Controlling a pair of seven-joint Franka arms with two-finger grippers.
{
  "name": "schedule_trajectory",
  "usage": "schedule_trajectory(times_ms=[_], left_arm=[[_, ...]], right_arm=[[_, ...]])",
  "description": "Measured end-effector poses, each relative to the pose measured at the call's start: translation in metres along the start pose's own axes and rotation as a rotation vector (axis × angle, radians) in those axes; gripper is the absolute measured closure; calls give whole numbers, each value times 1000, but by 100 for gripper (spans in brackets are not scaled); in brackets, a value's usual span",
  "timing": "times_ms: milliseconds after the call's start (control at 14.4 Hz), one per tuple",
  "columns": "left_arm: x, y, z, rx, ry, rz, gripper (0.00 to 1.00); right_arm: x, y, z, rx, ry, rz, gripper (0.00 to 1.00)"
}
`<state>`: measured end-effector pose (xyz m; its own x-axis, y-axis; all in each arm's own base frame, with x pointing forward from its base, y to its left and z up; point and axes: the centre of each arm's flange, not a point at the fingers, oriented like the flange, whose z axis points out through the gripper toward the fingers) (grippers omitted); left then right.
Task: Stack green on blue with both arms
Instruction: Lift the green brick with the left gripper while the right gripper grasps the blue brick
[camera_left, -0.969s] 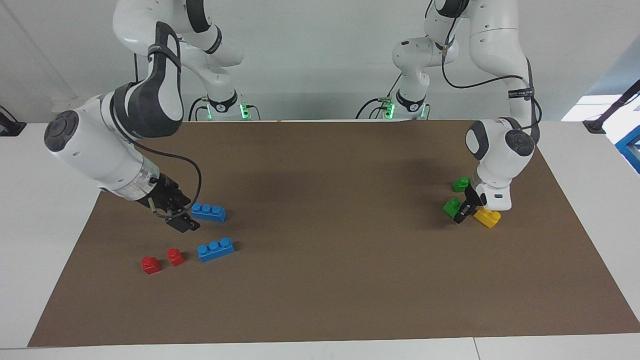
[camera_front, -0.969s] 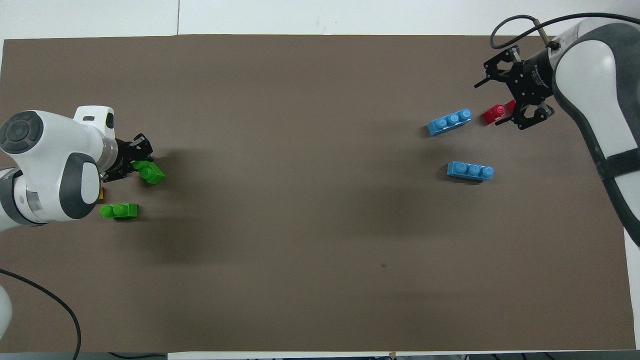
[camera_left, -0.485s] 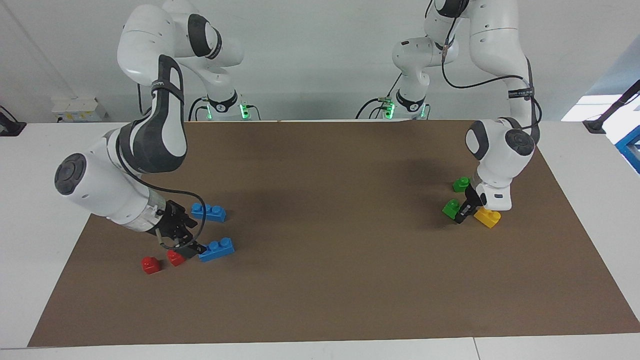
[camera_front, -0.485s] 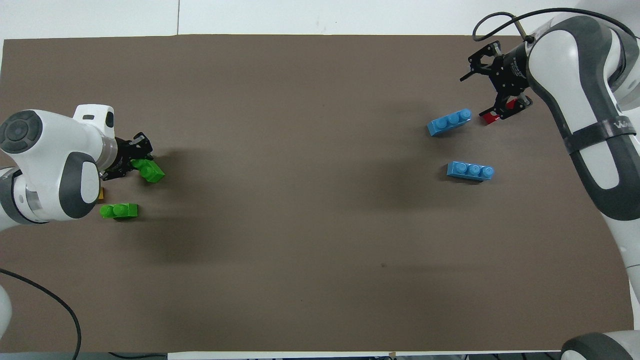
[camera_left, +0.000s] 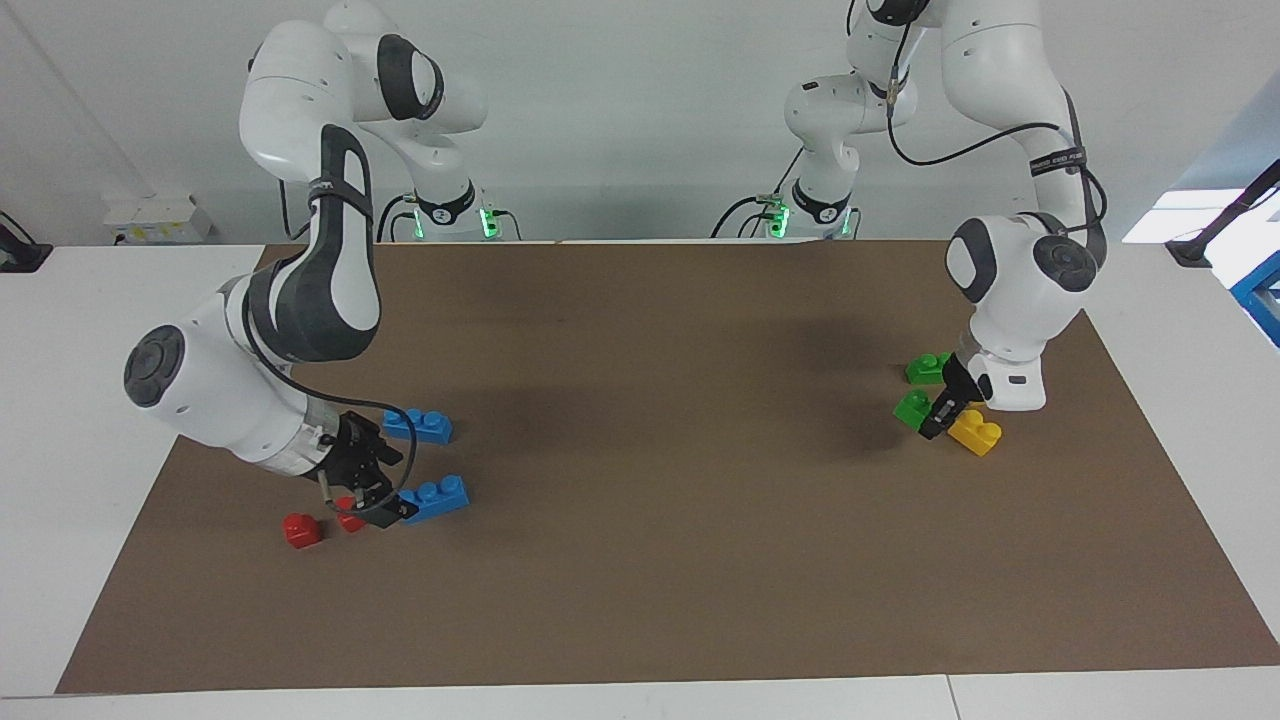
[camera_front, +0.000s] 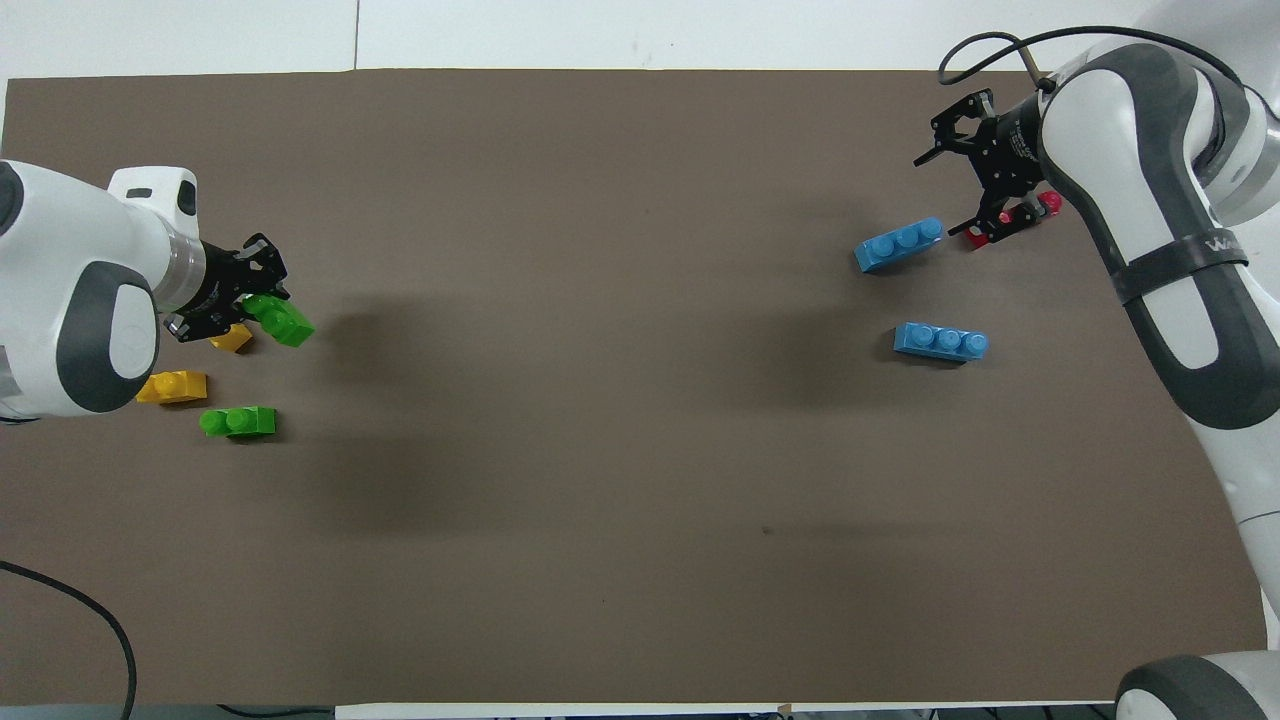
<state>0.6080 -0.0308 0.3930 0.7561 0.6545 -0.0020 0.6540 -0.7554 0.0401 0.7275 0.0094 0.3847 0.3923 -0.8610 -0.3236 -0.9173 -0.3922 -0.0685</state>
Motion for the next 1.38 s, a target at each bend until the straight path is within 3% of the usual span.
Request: schedule_trajectory(times_ms=[346, 762, 1385], left_arm=[[-53, 53, -88, 5, -1, -167, 66], [-121, 97, -121, -51, 0, -505, 66], [-147, 101, -147, -89, -29, -554, 66]], right_arm=[[16, 8, 20, -6, 1, 30, 10], [18, 7, 28, 34, 3, 43, 10], [30, 18, 65, 33, 16, 56, 10]])
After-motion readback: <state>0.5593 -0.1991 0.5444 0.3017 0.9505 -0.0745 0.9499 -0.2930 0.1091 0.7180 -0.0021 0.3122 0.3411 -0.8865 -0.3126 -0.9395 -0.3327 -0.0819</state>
